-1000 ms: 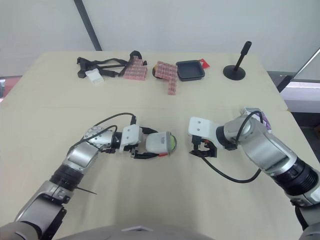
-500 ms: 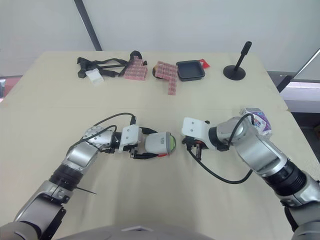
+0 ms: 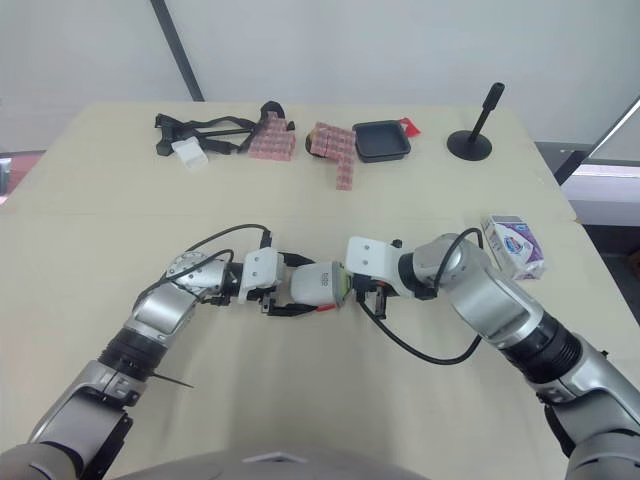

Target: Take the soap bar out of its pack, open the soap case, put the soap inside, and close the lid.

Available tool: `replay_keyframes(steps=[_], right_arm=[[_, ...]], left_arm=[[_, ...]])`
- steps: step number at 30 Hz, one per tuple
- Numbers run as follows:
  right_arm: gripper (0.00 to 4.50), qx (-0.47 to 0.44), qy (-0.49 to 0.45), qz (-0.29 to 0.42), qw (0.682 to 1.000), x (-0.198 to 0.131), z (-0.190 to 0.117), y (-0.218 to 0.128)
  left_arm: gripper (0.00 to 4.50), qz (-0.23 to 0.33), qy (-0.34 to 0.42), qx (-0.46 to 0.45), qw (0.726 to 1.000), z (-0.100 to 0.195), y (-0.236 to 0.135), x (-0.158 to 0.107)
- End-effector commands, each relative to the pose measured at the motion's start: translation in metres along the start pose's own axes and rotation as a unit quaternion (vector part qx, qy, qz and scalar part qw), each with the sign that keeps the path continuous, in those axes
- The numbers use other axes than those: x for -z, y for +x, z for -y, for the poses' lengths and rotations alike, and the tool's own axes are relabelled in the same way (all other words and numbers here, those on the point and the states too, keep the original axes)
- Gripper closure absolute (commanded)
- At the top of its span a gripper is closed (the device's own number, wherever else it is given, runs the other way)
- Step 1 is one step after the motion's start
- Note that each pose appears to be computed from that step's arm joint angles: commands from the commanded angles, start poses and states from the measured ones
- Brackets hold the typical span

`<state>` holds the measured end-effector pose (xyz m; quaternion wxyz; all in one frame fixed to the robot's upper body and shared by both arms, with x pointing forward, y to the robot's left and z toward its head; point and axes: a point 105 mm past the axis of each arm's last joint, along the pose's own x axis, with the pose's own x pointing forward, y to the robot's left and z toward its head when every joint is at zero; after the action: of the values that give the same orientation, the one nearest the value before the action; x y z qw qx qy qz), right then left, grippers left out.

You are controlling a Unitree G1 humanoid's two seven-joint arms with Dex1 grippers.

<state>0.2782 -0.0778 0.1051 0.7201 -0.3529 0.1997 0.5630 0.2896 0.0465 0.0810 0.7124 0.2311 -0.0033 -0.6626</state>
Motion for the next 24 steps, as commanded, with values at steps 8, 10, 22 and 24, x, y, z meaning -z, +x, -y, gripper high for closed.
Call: replay_keyframes(steps=[8, 10, 22, 24], right_arm=[[4.48, 0.016, -0.016, 0.015, 1.0, -0.008, 0.006, -0.012], [4.48, 0.029, 0.017, 0.033, 0.999, -0.006, 0.007, -0.018], [1.33, 0.02, 0.33, 0.129, 0.935, 0.04, -0.016, -0.058], [0.64, -0.006, 0.4, 0.154, 0.903, 0.039, -0.022, -0.059]], left_arm=[[0.85, 0.019, 0.023, -0.002, 1.0, -0.002, -0.001, -0.013], [0.85, 0.019, 0.023, -0.004, 1.0, -0.002, -0.003, -0.012], [0.85, 0.014, 0.042, -0.014, 0.999, -0.009, -0.012, -0.01], [0.85, 0.015, 0.056, -0.019, 0.998, -0.012, -0.013, -0.01]])
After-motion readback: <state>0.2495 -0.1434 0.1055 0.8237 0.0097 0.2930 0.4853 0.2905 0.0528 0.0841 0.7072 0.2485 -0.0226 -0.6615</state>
